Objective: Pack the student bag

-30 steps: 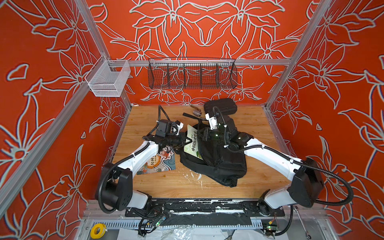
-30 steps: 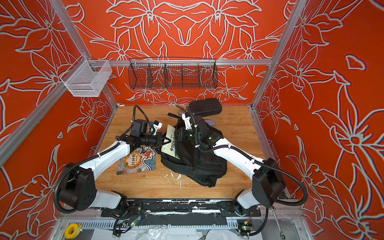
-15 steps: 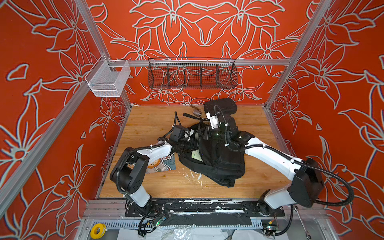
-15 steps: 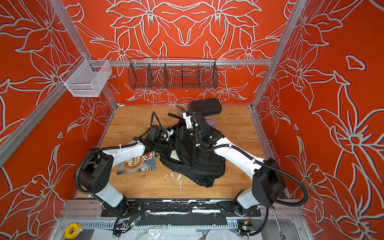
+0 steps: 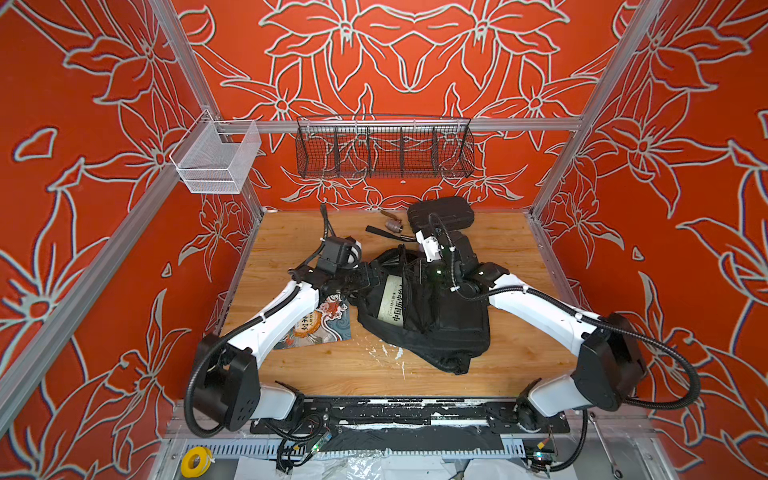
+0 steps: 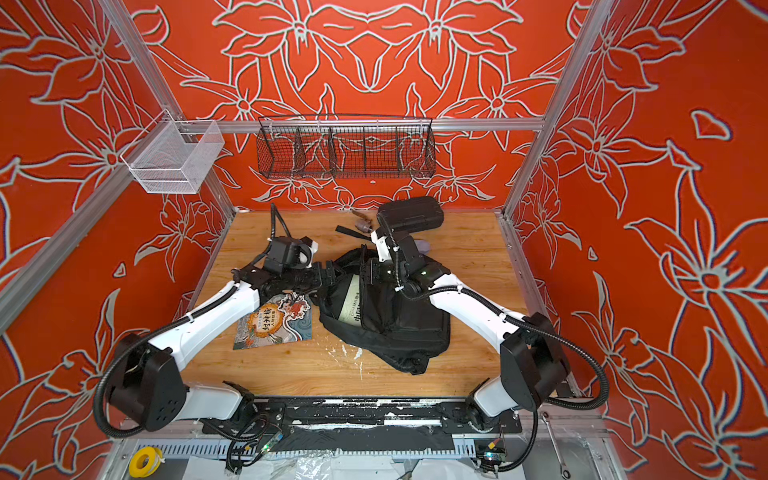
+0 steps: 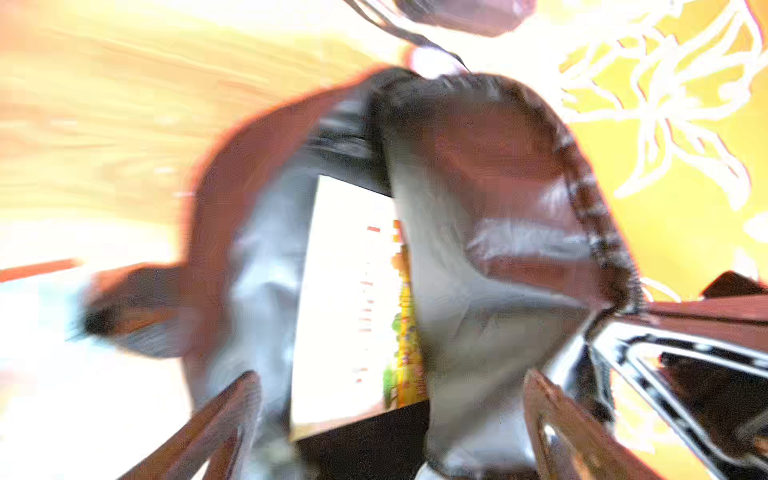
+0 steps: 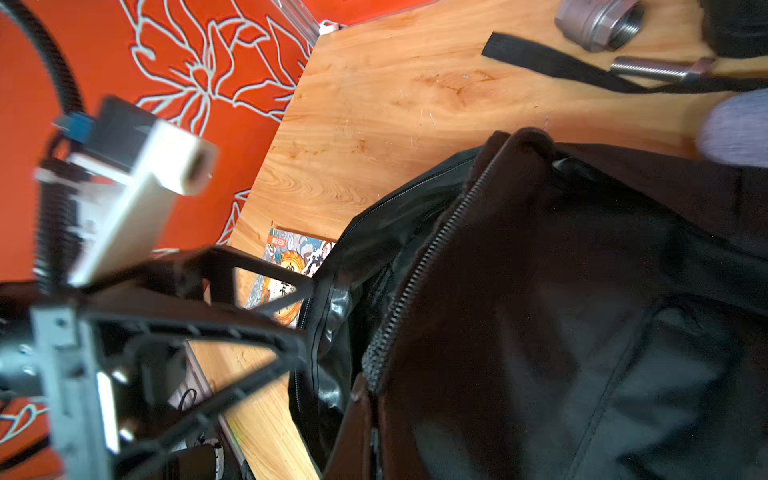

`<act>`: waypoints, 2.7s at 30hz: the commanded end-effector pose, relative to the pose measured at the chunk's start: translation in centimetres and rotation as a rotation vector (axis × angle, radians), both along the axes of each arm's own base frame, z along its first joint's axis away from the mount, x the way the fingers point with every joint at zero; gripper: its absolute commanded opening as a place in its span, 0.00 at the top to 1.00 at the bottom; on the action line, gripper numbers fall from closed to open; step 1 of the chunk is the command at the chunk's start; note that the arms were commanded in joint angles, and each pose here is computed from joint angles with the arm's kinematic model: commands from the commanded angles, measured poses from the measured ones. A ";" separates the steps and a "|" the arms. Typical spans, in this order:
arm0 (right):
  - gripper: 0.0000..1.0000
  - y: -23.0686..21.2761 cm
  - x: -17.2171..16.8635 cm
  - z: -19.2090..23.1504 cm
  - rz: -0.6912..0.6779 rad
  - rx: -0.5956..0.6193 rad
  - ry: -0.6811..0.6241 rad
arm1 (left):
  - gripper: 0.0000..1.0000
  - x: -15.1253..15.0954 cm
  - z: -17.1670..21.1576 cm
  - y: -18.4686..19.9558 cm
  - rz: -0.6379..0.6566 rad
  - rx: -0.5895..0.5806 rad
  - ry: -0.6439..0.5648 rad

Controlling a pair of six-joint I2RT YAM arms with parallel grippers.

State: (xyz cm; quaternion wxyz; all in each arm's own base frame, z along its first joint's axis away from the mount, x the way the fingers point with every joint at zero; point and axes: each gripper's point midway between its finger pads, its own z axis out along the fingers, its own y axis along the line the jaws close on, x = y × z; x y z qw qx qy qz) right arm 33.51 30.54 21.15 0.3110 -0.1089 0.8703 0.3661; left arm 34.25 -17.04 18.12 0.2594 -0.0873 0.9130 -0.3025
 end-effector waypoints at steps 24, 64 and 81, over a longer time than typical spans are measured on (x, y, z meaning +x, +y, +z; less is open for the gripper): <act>0.30 19.5 2.6 -7.0 0.744 -0.248 -0.223 | 0.02 -16.9 -11.5 14.8 0.996 -0.105 0.612; 0.68 18.8 -0.3 -17.8 0.709 -0.231 0.304 | 0.25 -7.5 -14.7 15.4 0.878 -0.175 0.324; 0.34 18.5 6.6 -1.8 0.422 0.159 0.260 | 1.00 -3.6 -6.0 16.2 0.868 -0.271 0.091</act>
